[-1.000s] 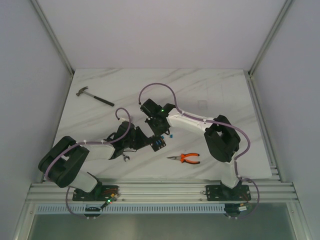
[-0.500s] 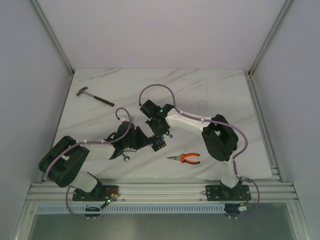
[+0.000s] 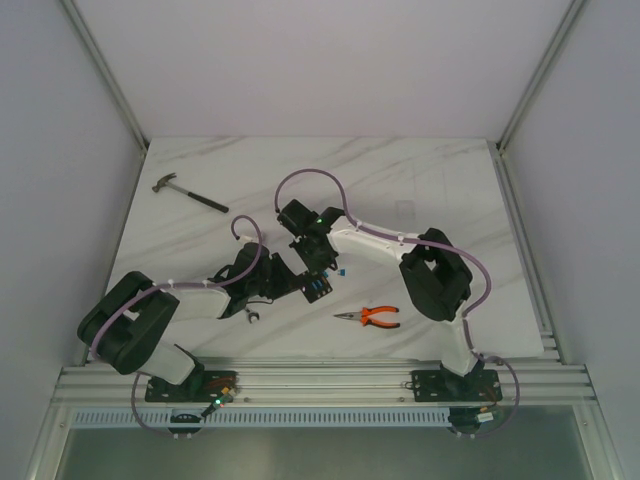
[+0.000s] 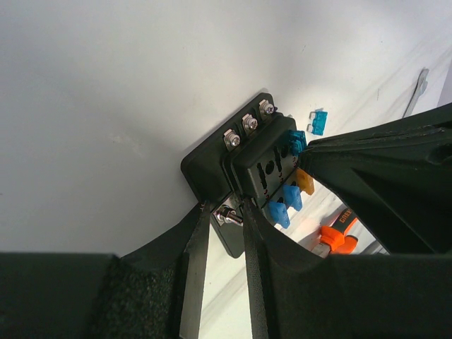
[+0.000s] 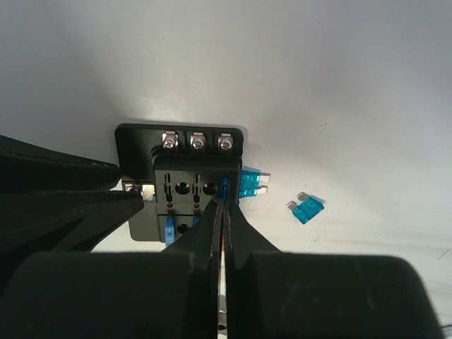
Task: Snap on the fuse box
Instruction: Install the fuse at the fuse box base, then adjust the fuse at the center of the board.
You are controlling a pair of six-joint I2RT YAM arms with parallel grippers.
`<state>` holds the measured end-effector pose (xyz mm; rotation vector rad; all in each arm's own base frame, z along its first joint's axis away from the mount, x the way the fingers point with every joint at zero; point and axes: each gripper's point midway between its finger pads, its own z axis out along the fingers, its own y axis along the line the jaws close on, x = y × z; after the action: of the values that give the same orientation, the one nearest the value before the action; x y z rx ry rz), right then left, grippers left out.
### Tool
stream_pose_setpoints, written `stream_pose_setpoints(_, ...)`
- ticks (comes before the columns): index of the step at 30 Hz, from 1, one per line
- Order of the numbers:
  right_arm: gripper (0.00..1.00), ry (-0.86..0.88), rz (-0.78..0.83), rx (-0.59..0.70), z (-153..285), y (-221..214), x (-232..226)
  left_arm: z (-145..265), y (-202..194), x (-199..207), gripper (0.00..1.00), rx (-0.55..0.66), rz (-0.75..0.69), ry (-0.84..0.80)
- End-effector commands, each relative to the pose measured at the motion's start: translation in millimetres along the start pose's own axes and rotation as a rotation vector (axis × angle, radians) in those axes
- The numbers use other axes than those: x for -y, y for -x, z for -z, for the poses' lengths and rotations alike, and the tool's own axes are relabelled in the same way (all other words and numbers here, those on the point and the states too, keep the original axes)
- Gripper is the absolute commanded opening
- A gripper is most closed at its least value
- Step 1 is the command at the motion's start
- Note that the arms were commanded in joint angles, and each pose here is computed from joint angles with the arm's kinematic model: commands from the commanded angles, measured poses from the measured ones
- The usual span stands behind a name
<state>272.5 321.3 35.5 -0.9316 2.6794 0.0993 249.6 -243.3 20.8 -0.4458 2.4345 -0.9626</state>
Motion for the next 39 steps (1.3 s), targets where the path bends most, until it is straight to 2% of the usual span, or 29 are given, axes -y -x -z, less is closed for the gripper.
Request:
stream_pose_setpoints(1,0.0,-0.036,0.044,-0.294,-73,-85,4,-2,-11,-19,0.35,-0.038,-0.006,0.068)
stream_pose_setpoints(8,0.0,-0.021,0.038,-0.351,-95,-110,1,-1,-12,-20,0.34,-0.039,-0.003,0.068)
stream_pose_setpoints(16,0.0,0.061,0.014,-0.045,-23,-25,-13,0,-8,-12,0.35,-0.026,-0.008,0.045)
stream_pose_setpoints(21,0.17,0.074,-0.012,0.09,20,10,-12,1,-5,-7,0.35,-0.015,-0.015,0.036)
stream_pose_setpoints(25,0.26,0.04,-0.055,0.151,41,21,-2,2,-3,-2,0.36,-0.013,-0.02,0.027)
stream_pose_setpoints(28,0.32,0.005,-0.094,0.153,45,17,14,2,-2,0,0.37,-0.01,-0.025,0.024)
stream_pose_setpoints(33,0.35,-0.065,-0.181,0.096,33,-10,48,3,4,8,0.42,0.001,-0.041,0.015)
stream_pose_setpoints(39,0.41,-0.063,-0.199,0.035,13,-35,54,2,12,17,0.5,0.02,-0.056,0.001)
